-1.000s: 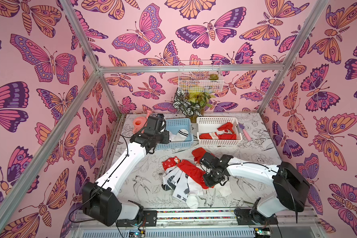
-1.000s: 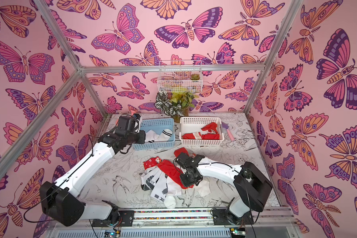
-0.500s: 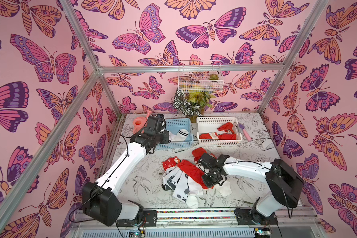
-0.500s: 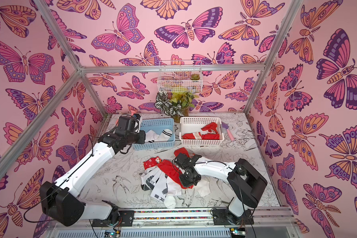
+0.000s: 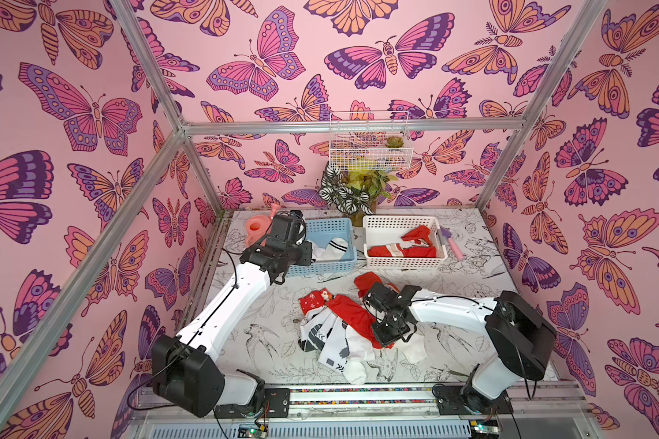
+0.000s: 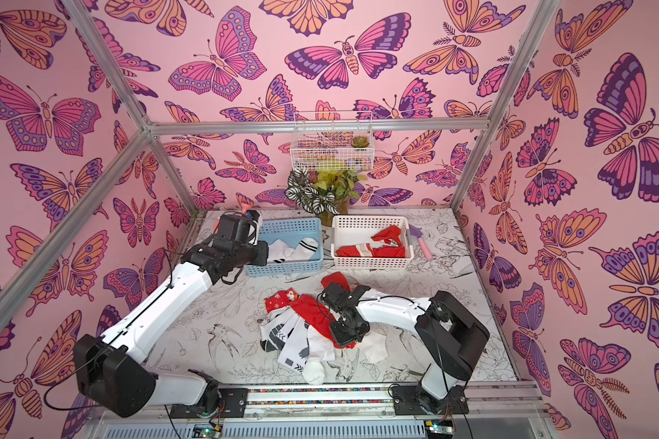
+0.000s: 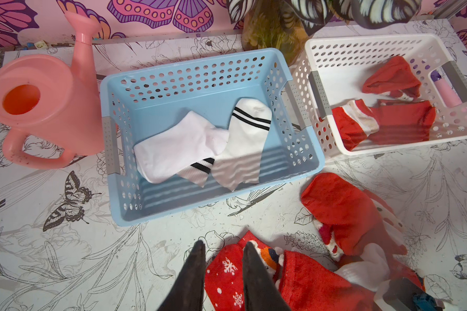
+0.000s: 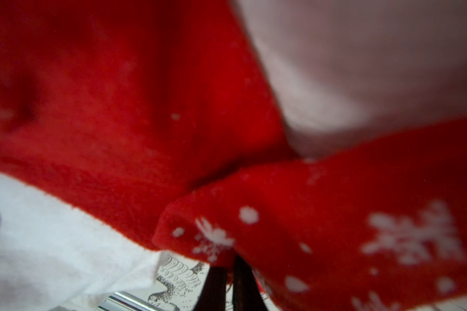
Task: Sort the socks into the basket by color
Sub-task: Pick up the sock at the center of the board.
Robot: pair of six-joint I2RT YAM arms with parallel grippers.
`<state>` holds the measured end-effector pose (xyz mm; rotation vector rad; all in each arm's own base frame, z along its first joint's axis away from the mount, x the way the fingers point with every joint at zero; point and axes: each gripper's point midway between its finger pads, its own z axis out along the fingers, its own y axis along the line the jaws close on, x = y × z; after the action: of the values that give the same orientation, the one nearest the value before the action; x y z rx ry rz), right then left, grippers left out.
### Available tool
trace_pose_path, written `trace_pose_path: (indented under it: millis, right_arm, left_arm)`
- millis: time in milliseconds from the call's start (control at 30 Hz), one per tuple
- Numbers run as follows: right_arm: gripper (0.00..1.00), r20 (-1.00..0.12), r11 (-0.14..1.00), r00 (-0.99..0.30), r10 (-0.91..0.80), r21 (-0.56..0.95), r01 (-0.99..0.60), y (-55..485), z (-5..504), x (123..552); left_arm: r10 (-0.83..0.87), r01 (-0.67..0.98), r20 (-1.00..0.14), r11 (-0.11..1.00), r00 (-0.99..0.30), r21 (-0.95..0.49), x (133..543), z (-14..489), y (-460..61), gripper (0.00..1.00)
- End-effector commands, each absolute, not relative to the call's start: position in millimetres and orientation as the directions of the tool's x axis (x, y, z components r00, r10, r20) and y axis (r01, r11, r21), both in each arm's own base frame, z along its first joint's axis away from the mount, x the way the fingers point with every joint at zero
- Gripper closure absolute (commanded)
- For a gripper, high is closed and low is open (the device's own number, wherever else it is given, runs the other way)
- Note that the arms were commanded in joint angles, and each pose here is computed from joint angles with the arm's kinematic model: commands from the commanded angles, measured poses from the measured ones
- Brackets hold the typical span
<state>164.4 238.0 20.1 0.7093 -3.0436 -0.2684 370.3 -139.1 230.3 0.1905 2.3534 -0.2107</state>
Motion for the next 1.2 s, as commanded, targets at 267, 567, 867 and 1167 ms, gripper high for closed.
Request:
trace_pose_path:
  millis: [267,567,867,1167]
  right_arm:
    - [0.96,-0.11,0.859,-0.876,-0.47,0.17,-0.482,236,72,168]
    - [0.96,-0.172,0.86,-0.871,-0.46,0.158,-0.485,232,111,175]
    - [0.96,-0.237,0.885,-0.878,-0.416,0.117,-0.45,218,140,191]
    - [0.96,-0.312,0.92,-0.889,-0.336,0.092,-0.38,197,168,208]
  left_arm:
    - [0.093,0.199,-0.696,0.977,-0.712,-0.073,364,227,-135,0.72]
    - [0.09,0.2,-0.705,0.977,-0.704,-0.075,363,231,-135,0.72]
    - [0.091,0.205,-0.704,0.976,-0.704,-0.08,362,232,-136,0.72]
    - [0.088,0.203,-0.705,0.976,-0.704,-0.08,362,232,-136,0.72]
